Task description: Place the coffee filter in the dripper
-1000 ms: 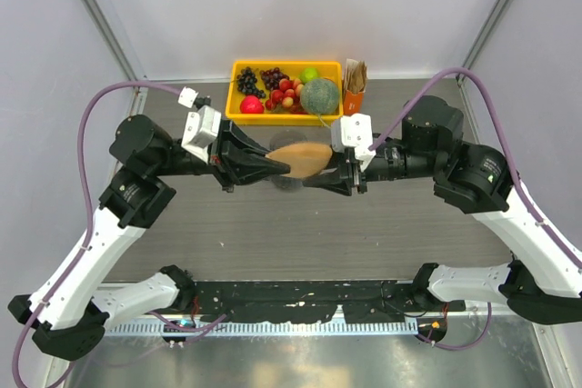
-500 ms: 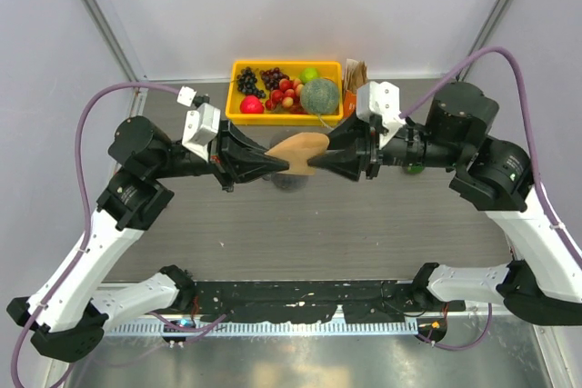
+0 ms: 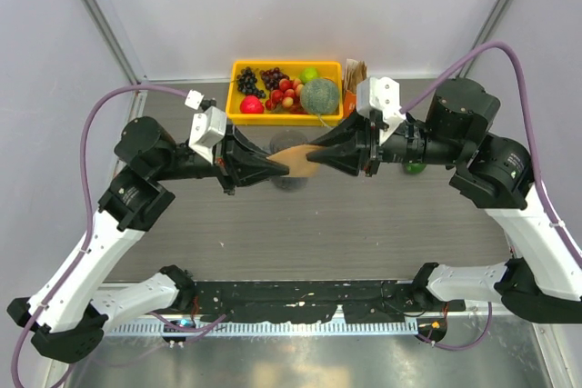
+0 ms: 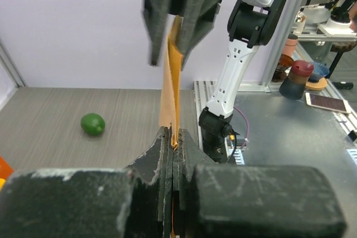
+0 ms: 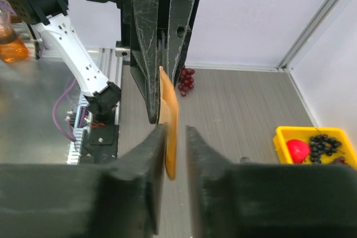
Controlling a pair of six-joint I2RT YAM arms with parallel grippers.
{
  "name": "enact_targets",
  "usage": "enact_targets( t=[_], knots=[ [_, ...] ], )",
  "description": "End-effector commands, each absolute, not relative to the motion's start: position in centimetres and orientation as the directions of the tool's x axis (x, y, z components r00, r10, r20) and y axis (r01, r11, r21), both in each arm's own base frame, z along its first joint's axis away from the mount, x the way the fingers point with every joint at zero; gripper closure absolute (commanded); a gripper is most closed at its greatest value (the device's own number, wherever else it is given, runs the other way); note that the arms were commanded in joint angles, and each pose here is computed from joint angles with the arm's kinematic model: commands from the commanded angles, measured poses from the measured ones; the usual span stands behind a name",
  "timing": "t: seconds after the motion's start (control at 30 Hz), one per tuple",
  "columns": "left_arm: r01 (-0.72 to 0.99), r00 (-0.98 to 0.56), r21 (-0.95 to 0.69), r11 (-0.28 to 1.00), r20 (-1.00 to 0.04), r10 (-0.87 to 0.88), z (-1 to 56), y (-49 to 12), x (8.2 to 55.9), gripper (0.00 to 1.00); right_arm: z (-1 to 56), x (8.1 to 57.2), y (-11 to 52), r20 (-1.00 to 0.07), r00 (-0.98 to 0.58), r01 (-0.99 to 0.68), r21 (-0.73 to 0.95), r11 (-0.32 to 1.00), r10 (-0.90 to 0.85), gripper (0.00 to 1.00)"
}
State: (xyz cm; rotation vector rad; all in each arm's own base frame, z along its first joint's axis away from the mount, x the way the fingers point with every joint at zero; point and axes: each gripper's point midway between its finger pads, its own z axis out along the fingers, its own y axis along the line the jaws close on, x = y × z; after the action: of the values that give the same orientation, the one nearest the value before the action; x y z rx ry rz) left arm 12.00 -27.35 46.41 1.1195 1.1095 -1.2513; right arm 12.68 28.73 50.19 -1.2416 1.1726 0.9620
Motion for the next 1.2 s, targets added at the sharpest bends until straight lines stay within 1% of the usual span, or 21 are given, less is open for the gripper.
enact_targets(
  t=[0.0, 0.07, 0.1, 0.17, 0.27, 0.33, 0.4, 0.43, 0.5, 0.57, 0.63, 0.67, 0.7, 0.77, 0.83, 0.9, 0.97, 1.03, 1.1, 1.13, 1.17],
  knots=[
    [0.998, -0.059, -0.061, 0.003, -0.979, -0.193, 48.3, -26.9, 12.3, 1.00, 51.2, 13.0, 28.0, -0.978, 0.207, -0.966, -0.211, 0.153, -0.038, 0.47],
    [0.994, -0.112, -0.107, -0.035, -0.968, -0.223, 49.6, -27.0, 12.4, 1.00, 49.9, 12.9, 28.2, -0.984, 0.171, -0.974, -0.177, 0.143, -0.056, 0.33],
    [0.989, -0.143, -0.134, -0.057, -0.963, -0.229, 50.0, -27.0, 12.3, 1.00, 48.7, 12.8, 28.4, -0.987, 0.147, -0.979, -0.155, 0.130, -0.072, 0.30],
    [0.979, -0.193, -0.172, -0.113, -0.955, -0.225, 50.3, -27.3, 12.0, 1.00, 47.6, 12.2, 28.7, -0.992, 0.107, -0.989, -0.113, 0.096, -0.069, 0.28],
    [0.969, -0.233, -0.209, -0.128, -0.947, -0.220, 50.3, -27.5, 12.1, 1.00, 47.6, 12.1, 29.1, -0.996, 0.082, -0.993, -0.085, 0.084, -0.035, 0.31],
    [0.967, -0.238, -0.211, -0.141, -0.948, -0.212, 50.2, -27.6, 12.0, 1.00, 47.6, 12.4, 29.4, -0.996, 0.084, -0.992, -0.087, 0.089, -0.033, 0.35],
    [0.965, -0.243, -0.215, -0.148, -0.948, -0.206, 50.1, -27.7, 11.9, 1.00, 47.7, 12.7, 29.9, -0.996, 0.086, -0.993, -0.089, 0.081, -0.033, 0.49],
    [0.965, -0.242, -0.214, -0.151, -0.948, -0.206, 50.1, -27.6, 11.8, 1.00, 47.9, 12.7, 30.0, -0.996, 0.087, -0.993, -0.089, 0.080, -0.031, 0.64],
    [0.967, -0.239, -0.213, -0.139, -0.948, -0.211, 50.1, -27.5, 12.0, 1.00, 47.5, 12.7, 30.0, -0.996, 0.075, -0.994, -0.078, 0.078, -0.042, 0.85],
    [0.972, -0.226, -0.205, -0.114, -0.949, -0.219, 50.3, -27.1, 12.4, 1.00, 47.0, 12.7, 29.9, -0.996, 0.074, -0.994, -0.078, 0.078, -0.055, 0.95],
    [0.977, -0.213, -0.201, -0.077, -0.949, -0.231, 50.5, -26.6, 13.3, 1.00, 46.5, 12.6, 29.7, -0.995, 0.067, -0.994, -0.073, 0.081, -0.069, 0.95],
    [0.980, -0.200, -0.190, -0.066, -0.952, -0.232, 50.6, -26.3, 13.3, 0.98, 46.4, 12.6, 29.5, -0.995, 0.067, -0.994, -0.073, 0.084, -0.073, 0.95],
    [0.982, -0.186, -0.180, -0.049, -0.957, -0.222, 50.3, -26.1, 13.6, 0.92, 46.2, 12.6, 29.5, -0.995, 0.064, -0.994, -0.071, 0.084, -0.080, 0.95],
    [0.989, -0.143, -0.135, -0.053, -0.971, -0.194, 49.8, -25.9, 13.0, 0.72, 46.3, 12.6, 29.4, -0.995, 0.065, -0.994, -0.072, 0.088, -0.077, 0.95],
    [0.986, -0.160, -0.151, -0.071, -0.975, -0.153, 48.4, -26.0, 12.6, 0.57, 46.8, 12.5, 29.5, -0.995, 0.068, -0.994, -0.074, 0.082, -0.069, 0.95],
    [0.985, -0.166, -0.157, -0.075, -0.977, -0.136, 47.6, -26.1, 12.6, 0.46, 47.1, 12.6, 29.6, -0.995, 0.072, -0.994, -0.077, 0.077, -0.063, 0.95],
    [0.981, -0.185, -0.178, -0.072, -0.975, -0.119, 46.8, -26.3, 12.7, 0.41, 47.3, 12.4, 29.8, -0.996, 0.072, -0.995, -0.076, 0.067, -0.058, 0.95],
    [0.981, -0.191, -0.184, -0.070, -0.975, -0.116, 46.6, -26.4, 12.8, 0.37, 47.3, 12.3, 29.8, -0.996, 0.074, -0.995, -0.078, 0.061, -0.056, 0.95],
    [0.979, -0.198, -0.191, -0.072, -0.974, -0.107, 46.4, -26.5, 12.8, 0.39, 47.3, 12.4, 29.8, -0.995, 0.078, -0.995, -0.081, 0.061, -0.054, 0.95],
    [0.978, -0.200, -0.193, -0.073, -0.974, -0.105, 46.3, -26.5, 12.8, 0.44, 47.4, 12.4, 29.8, -0.995, 0.079, -0.995, -0.082, 0.062, -0.053, 0.95],
    [0.978, -0.200, -0.193, -0.077, -0.975, -0.099, 46.3, -26.4, 12.7, 0.52, 47.5, 12.5, 29.7, -0.995, 0.082, -0.994, -0.086, 0.072, -0.052, 0.95]
  ],
)
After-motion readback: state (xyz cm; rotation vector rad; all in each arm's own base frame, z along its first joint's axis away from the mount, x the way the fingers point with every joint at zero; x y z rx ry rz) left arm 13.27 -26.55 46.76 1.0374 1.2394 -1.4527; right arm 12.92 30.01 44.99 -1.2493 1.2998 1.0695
